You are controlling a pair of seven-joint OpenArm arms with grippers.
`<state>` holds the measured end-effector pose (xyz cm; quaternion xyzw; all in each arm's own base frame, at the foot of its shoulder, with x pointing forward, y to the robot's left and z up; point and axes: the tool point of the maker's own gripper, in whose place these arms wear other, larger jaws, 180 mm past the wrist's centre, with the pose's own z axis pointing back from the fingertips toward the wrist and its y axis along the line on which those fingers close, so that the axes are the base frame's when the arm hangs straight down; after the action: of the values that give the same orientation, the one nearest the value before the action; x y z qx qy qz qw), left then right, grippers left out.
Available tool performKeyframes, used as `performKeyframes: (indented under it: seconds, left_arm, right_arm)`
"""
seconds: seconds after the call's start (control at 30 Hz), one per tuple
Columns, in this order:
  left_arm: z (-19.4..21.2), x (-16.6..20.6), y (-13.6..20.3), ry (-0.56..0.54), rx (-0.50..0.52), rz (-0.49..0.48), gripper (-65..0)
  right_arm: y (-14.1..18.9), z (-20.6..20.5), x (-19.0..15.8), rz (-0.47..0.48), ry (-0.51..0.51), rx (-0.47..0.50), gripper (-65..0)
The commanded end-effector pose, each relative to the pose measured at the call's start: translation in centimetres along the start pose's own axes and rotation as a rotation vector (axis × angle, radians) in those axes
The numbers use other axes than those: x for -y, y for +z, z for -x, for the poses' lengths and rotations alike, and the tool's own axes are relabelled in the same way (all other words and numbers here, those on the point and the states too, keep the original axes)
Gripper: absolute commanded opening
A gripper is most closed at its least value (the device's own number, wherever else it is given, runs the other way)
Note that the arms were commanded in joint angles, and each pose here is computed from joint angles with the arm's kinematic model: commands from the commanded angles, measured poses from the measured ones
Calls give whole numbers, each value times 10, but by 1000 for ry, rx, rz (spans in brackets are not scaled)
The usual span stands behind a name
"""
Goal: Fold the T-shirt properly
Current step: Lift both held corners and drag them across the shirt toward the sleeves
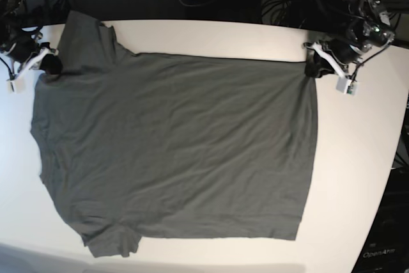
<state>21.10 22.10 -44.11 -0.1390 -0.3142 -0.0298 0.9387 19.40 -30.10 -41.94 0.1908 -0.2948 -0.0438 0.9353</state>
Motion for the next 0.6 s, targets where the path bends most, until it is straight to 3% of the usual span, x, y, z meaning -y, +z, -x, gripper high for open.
performKeyframes:
  seconds: [0.0,0.2,0.57]
  left_arm:
    - [28,-16,8,-32,-147,-82,-631]
    - [6,-15,20,-33,-70,-121,-631]
    - [-2,-14,22,-47,-48,-126,-631]
  right_arm:
    - [7,-17,-1,-11,45,39,-643]
    - [11,-33,-14,-21,110,71,-641]
    - [13,-44,-20,-27,139,92,-641]
